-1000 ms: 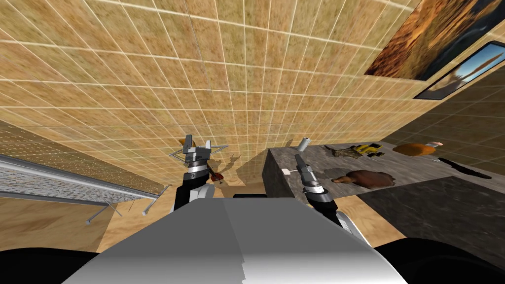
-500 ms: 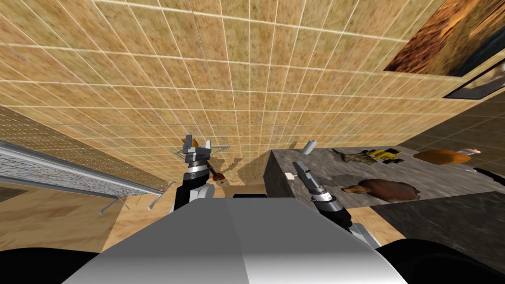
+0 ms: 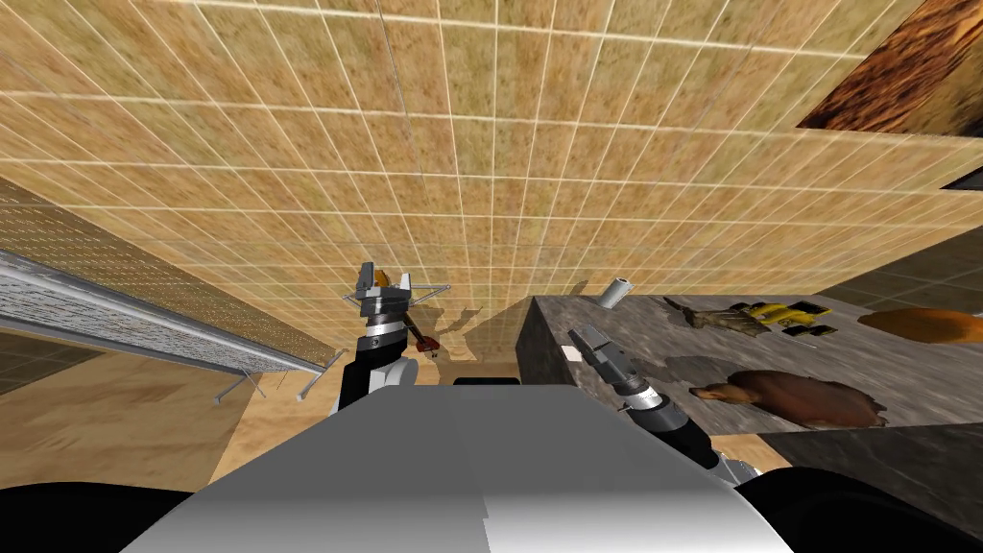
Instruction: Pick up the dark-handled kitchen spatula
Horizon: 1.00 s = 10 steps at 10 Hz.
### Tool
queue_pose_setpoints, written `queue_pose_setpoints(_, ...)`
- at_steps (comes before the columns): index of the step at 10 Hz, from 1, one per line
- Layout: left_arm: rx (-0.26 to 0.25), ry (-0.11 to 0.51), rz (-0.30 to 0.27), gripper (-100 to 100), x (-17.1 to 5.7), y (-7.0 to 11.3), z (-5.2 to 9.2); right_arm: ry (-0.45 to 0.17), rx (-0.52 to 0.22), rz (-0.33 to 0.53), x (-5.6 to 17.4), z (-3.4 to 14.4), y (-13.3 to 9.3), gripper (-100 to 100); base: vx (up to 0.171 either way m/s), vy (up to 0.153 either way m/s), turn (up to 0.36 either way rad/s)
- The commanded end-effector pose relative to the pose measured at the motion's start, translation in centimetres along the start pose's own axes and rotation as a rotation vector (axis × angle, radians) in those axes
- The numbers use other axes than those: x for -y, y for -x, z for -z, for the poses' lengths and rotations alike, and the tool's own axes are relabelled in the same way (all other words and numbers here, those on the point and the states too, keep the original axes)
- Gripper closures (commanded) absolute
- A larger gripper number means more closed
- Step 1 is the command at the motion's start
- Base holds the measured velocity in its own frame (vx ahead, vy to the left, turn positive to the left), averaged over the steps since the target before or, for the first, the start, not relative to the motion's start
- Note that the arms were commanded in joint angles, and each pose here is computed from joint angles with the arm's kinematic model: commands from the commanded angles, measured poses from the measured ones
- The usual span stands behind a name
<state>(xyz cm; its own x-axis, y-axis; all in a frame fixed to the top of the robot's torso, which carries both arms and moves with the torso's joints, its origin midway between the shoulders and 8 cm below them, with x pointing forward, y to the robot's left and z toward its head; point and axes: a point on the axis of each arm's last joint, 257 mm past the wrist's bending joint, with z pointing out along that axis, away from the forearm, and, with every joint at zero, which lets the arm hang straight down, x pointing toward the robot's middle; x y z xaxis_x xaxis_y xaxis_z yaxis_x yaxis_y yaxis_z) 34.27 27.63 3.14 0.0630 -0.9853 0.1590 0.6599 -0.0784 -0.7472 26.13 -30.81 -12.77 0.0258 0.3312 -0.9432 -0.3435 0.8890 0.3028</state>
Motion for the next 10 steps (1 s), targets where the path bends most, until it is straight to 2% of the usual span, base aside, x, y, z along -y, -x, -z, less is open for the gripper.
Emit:
queue_pose_setpoints(1, 0.0, 0.0, 0.0, 0, 0.0, 0.0, 0.0, -0.013, -0.083, 0.08, 0.9, 1.6, -1.2, -100, 0.059, -0.01, 0.143)
queue_pose_setpoints(2, 0.0, 0.0, 0.0, 0, 0.0, 0.0, 0.0, -0.01, -0.103, 0.102, 0.9, 1.7, -1.7, -100, 0.051, -0.008, 0.076)
queue_pose_setpoints(3, 0.0, 0.0, 0.0, 0, 0.0, 0.0, 0.0, -0.019, -0.171, 0.162, 1.8, 3.3, -2.5, -100, 0.074, 0.014, 0.136)
queue_pose_setpoints(5, 0.0, 0.0, 0.0, 0, 0.0, 0.0, 0.0, -0.014, -0.197, 0.189, 1.8, 3.4, -3.2, -100, 0.039, 0.001, 0.031)
queue_pose_setpoints(6, 0.0, 0.0, 0.0, 0, 0.0, 0.0, 0.0, -0.019, -0.271, 0.251, 2.7, 5.2, -4.1, -100, 0.033, 0.004, 0.139)
queue_pose_setpoints(7, 0.0, 0.0, 0.0, 0, 0.0, 0.0, 0.0, -0.016, -0.288, 0.267, 2.8, 5.3, -4.5, -100, 0.04, -0.001, 0.087)
queue_pose_setpoints(8, 0.0, 0.0, 0.0, 0, 0.0, 0.0, 0.0, -0.019, -0.358, 0.321, 3.7, 7.1, -5.2, -100, 0.057, 0.008, 0.141)
queue_pose_setpoints(9, 0.0, 0.0, 0.0, 0, 0.0, 0.0, 0.0, -0.015, -0.376, 0.338, 3.8, 7.3, -5.6, -100, 0.053, 0.0, 0.067)
queue_pose_setpoints(10, 0.0, 0.0, 0.0, 0, 0.0, 0.0, 0.0, -0.015, -0.444, 0.387, 4.7, 9.2, -6.2, -100, 0.051, 0.0, 0.157)
